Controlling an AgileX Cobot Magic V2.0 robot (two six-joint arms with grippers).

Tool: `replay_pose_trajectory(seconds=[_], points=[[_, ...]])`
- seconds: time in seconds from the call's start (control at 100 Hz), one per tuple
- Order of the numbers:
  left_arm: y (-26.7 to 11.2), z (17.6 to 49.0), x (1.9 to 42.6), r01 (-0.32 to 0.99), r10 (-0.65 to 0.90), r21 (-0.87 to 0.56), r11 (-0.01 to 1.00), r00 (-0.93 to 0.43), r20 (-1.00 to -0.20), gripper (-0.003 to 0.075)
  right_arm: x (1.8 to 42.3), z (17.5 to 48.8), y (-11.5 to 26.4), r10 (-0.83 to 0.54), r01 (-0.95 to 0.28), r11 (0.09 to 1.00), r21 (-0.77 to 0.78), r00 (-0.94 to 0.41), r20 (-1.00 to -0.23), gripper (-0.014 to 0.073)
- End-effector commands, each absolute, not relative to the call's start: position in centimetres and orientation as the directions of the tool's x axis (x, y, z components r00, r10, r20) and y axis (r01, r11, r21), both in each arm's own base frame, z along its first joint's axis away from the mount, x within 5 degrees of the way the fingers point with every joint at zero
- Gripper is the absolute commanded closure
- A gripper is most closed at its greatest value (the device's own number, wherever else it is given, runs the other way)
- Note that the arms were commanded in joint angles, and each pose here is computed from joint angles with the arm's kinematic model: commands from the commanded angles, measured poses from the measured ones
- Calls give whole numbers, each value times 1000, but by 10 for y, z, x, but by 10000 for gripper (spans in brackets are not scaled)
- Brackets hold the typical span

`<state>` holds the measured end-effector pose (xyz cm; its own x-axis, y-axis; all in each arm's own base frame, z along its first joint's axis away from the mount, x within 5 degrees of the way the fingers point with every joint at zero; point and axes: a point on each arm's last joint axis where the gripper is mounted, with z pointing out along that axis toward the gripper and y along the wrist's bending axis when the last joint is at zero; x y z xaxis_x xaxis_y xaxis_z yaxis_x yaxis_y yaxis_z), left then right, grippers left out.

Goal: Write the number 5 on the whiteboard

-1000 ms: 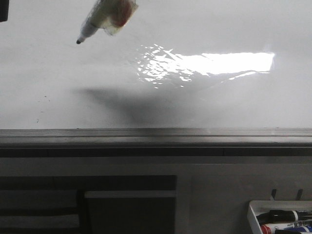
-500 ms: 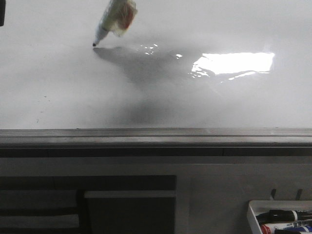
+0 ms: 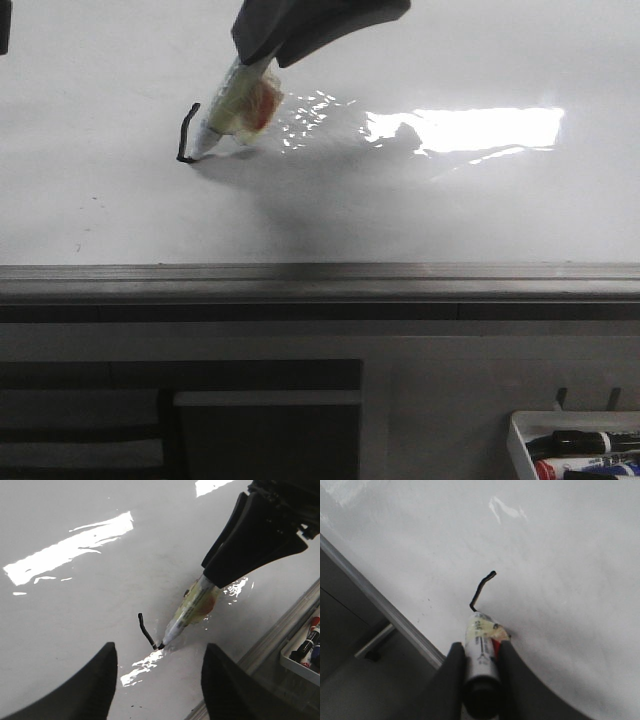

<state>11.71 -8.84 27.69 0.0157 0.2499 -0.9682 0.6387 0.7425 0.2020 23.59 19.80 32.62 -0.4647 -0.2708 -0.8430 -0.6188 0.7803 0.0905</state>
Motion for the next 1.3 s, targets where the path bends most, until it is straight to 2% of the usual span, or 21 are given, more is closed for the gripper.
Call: replay_pose_trajectory(seconds=[0.0,0.11,0.27,0.45,0.59,0.7,1.29], points=[[-91,292,116,649,172,174,741,67,-983,372,231,346,188,-268,-624,780,47,-401,-876,656],[-91,292,116,649,172,174,741,67,-983,372,228,337,186,-297,-623,780,55,-446,-844,656],[-91,292,116,649,172,174,741,67,-983,372,229,327,202,-242,-635,765,103,-433,-869,656],[-91,292,116,649,172,174,741,67,-983,372,229,344,222,-221,-675,731,104,-377,-899,656],[-91,292,116,649,172,174,741,67,-983,372,221,371,218,-195,-689,718,95,-330,-924,656],[-91,292,116,649,172,174,741,67,-983,372,225,379,215,-195,-684,726,77,-311,-930,656],[-91,292,116,649,172,174,741,67,-983,372,244,377,205,-199,-640,767,52,-314,-929,656]])
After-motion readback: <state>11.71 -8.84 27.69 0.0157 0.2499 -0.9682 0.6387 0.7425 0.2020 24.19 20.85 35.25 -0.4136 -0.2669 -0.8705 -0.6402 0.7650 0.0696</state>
